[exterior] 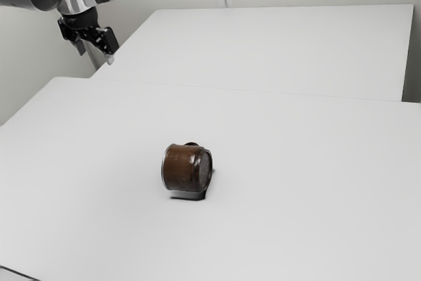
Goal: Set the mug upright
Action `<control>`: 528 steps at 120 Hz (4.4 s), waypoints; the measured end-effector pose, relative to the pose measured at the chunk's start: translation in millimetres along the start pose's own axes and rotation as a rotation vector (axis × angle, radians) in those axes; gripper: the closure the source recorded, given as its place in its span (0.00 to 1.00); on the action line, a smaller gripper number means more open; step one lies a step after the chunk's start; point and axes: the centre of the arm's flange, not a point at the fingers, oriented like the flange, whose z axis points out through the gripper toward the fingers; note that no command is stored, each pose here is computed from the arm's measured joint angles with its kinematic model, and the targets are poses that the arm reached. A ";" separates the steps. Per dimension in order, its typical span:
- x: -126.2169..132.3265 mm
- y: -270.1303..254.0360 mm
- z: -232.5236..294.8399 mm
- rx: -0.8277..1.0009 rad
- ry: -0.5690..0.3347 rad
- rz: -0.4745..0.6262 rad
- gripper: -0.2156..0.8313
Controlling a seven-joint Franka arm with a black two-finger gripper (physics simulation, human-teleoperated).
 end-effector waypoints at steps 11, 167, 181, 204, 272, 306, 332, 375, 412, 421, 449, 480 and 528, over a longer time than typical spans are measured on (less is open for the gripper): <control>0.5 0.4 -0.7 0.000 0.004 -0.019 0.21; -28.2 25.7 333.6 -1.120 -0.407 -0.609 0.21; -32.8 36.0 341.6 -1.197 -0.406 -0.647 0.21; -24.6 54.0 338.8 -1.280 -0.384 -0.652 0.21; -16.1 89.9 336.9 -1.276 -0.394 -0.593 0.87; -6.4 99.4 304.4 -1.154 -0.335 -0.509 0.93; -6.9 132.5 243.4 -0.699 -0.271 -0.182 0.94; 10.1 121.6 239.1 -0.193 -0.126 0.013 0.95; 9.1 125.2 248.2 -0.142 -0.039 -0.018 0.95; 8.9 127.0 253.1 -0.149 -0.025 -0.038 0.95; 11.5 137.8 271.3 -0.163 0.002 -0.074 0.95; 15.3 144.5 272.5 -0.178 0.027 -0.093 0.63; 28.7 134.9 173.7 -0.160 0.140 -0.079 0.27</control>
